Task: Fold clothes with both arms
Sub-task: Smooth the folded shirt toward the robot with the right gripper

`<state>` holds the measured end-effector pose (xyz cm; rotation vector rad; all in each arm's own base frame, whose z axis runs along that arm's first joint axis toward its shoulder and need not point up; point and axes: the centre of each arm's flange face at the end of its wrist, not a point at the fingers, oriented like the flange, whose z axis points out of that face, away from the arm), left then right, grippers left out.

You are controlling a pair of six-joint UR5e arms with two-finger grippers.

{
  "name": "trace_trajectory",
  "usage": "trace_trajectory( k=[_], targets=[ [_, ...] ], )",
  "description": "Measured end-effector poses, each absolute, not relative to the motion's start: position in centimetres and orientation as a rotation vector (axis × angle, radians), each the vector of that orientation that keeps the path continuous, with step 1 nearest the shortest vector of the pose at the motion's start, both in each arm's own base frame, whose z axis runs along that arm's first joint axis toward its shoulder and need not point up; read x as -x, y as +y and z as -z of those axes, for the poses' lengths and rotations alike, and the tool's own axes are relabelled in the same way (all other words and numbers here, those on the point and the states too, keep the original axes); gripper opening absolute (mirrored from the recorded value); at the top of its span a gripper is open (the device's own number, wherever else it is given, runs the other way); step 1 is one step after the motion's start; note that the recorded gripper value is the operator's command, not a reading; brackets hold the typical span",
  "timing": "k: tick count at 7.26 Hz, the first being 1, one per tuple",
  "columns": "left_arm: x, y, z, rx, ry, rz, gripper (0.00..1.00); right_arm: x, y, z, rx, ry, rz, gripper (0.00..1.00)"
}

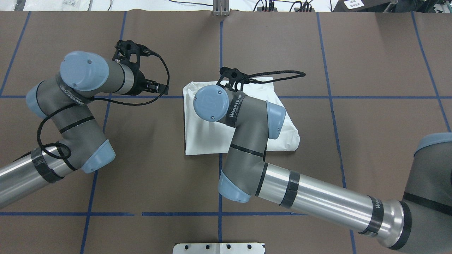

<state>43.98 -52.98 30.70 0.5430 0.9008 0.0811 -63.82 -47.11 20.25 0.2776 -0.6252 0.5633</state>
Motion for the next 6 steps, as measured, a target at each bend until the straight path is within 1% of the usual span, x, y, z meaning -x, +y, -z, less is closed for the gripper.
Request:
trace_trajectory(
  k=[2,3,6],
  targets=[
    [-44.0,-53.0,-30.7,-0.541,0.902,-0.077,1.00,65.1,-45.3,-21.7,-0.294,-0.576,-0.567,1.00],
    [-44.0,-53.0,-30.7,-0.540,0.902,-0.076,1.00,64.9,-45.7,-22.6,-0.309,-0.553,-0.560,1.00],
    [-44.0,-52.9,-30.7,-0.539,0.903,-0.075,1.00,61.6,-51.5,-25.3,-0.365,-0.500,-0.573,1.00]
  ],
)
